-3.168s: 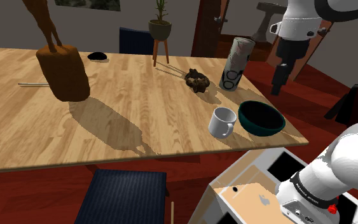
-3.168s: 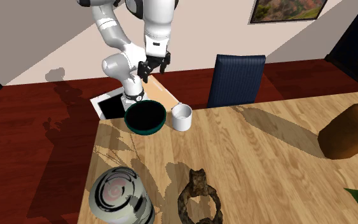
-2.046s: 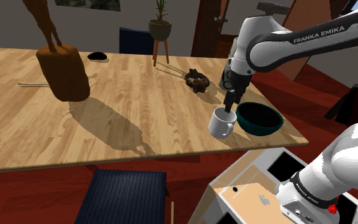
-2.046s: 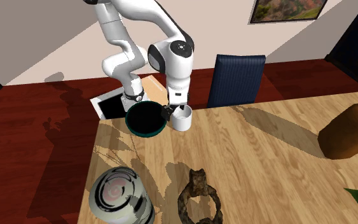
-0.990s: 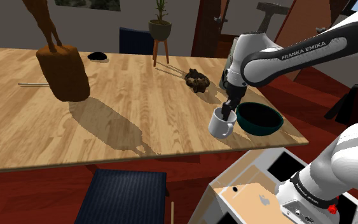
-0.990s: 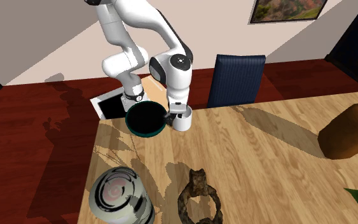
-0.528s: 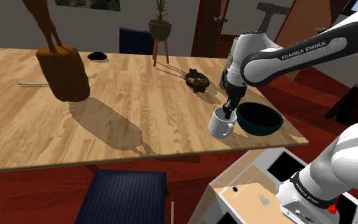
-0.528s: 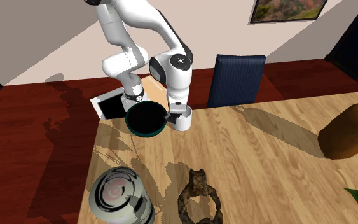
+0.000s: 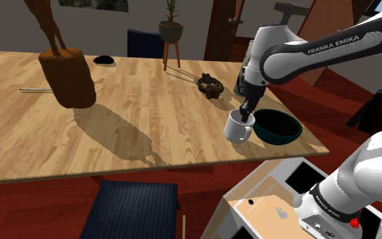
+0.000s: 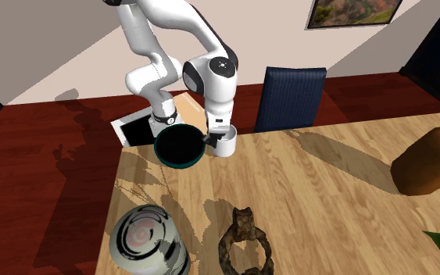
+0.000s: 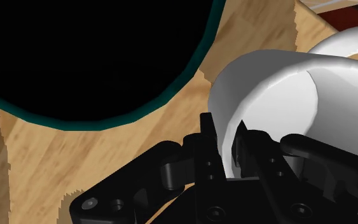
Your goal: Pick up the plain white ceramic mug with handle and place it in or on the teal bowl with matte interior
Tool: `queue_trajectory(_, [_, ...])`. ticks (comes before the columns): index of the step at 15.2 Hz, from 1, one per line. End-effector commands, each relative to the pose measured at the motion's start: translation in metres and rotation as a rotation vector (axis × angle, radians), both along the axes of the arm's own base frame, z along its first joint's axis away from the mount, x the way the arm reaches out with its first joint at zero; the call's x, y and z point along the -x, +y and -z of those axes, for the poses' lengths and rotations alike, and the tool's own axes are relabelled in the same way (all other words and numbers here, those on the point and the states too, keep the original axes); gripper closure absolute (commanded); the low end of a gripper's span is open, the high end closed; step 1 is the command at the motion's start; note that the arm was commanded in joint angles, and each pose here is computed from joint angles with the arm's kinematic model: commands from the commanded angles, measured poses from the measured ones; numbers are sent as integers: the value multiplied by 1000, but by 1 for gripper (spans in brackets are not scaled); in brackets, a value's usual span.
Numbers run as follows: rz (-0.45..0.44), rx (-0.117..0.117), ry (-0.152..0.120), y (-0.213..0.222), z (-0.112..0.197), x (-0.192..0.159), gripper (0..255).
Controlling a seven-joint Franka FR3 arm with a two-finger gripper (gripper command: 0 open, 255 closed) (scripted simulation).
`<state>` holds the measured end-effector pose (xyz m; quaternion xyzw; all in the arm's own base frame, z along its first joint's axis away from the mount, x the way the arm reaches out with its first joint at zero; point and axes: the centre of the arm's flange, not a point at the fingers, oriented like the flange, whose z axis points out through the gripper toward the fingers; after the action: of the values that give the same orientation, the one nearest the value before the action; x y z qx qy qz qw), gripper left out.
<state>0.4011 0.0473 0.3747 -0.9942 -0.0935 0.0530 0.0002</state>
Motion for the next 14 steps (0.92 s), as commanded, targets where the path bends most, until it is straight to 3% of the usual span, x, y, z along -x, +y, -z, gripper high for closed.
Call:
queue_trajectory(1, [0, 0, 0, -1, -10, 1, 255])
queue_trajectory(14, [0, 0, 0, -1, -78, 1, 255])
